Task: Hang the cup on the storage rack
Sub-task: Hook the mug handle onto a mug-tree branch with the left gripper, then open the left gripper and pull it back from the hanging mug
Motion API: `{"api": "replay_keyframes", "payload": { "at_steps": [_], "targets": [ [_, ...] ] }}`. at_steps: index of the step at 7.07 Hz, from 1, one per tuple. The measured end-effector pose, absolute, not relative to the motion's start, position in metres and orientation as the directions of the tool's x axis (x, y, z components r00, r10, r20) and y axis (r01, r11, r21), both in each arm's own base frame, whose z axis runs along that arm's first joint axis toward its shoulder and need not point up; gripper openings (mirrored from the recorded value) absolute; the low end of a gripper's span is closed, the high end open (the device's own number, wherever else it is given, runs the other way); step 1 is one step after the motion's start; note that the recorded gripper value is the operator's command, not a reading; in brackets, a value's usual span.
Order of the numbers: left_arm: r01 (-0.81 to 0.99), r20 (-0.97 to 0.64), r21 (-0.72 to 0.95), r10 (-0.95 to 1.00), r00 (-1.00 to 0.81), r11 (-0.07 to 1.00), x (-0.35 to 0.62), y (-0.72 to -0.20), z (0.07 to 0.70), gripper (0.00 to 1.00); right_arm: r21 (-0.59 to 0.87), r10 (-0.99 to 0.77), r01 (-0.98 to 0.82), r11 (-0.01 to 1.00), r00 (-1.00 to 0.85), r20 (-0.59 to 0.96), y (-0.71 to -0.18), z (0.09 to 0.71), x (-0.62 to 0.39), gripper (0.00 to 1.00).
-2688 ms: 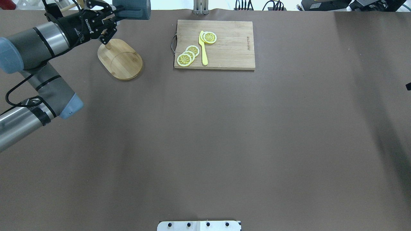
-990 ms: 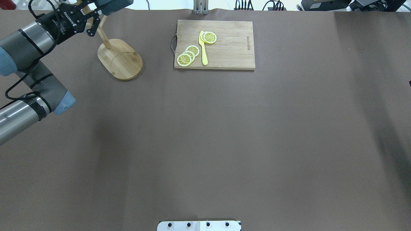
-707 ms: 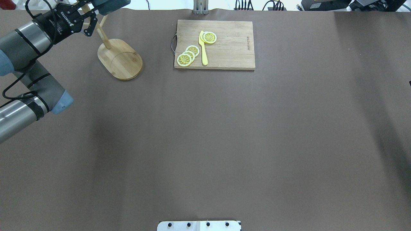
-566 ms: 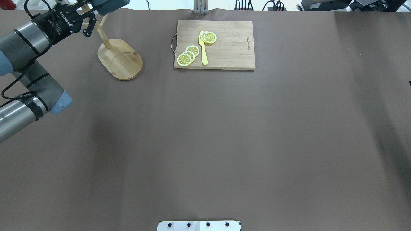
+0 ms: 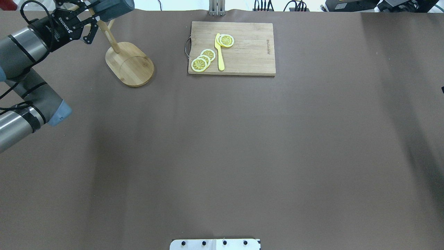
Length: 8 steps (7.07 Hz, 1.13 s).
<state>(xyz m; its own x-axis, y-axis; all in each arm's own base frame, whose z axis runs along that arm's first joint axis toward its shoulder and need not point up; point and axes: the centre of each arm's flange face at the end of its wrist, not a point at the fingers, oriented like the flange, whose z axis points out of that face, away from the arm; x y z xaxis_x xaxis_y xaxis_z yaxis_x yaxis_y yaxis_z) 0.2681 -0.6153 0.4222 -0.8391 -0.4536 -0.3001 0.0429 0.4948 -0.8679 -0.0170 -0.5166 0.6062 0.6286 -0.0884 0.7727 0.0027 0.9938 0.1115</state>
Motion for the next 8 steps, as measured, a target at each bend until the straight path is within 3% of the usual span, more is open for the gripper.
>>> {"api": "replay_keyframes", "payload": {
  "at_steps": [2,3,4,6,8],
  "targets": [
    [0.044,-0.304,-0.868,-0.458,-0.835,0.495,0.266,-0.614,0.428,0.00,0.110,-0.088,0.003,0.994,0.623,0.777,-0.516,0.606,-0.017,1.00],
    [0.044,-0.304,-0.867,-0.458,-0.835,0.496,0.266,-0.613,0.429,0.13,0.111,-0.089,0.003,0.994,0.622,0.778,-0.517,0.605,-0.018,1.00],
    [0.046,-0.306,-0.867,-0.457,-0.835,0.497,0.266,-0.613,0.429,0.44,0.111,-0.089,0.003,0.994,0.622,0.778,-0.517,0.604,-0.018,1.00],
    [0.061,-0.318,-0.866,-0.452,-0.833,0.496,0.265,-0.613,0.433,0.56,0.115,-0.090,0.000,0.993,0.620,0.779,-0.517,0.600,-0.018,1.00],
    [0.083,-0.340,-0.861,-0.447,-0.827,0.501,0.263,-0.612,0.438,0.75,0.119,-0.092,-0.002,0.993,0.619,0.780,-0.517,0.597,-0.018,1.00]
  ]
}}
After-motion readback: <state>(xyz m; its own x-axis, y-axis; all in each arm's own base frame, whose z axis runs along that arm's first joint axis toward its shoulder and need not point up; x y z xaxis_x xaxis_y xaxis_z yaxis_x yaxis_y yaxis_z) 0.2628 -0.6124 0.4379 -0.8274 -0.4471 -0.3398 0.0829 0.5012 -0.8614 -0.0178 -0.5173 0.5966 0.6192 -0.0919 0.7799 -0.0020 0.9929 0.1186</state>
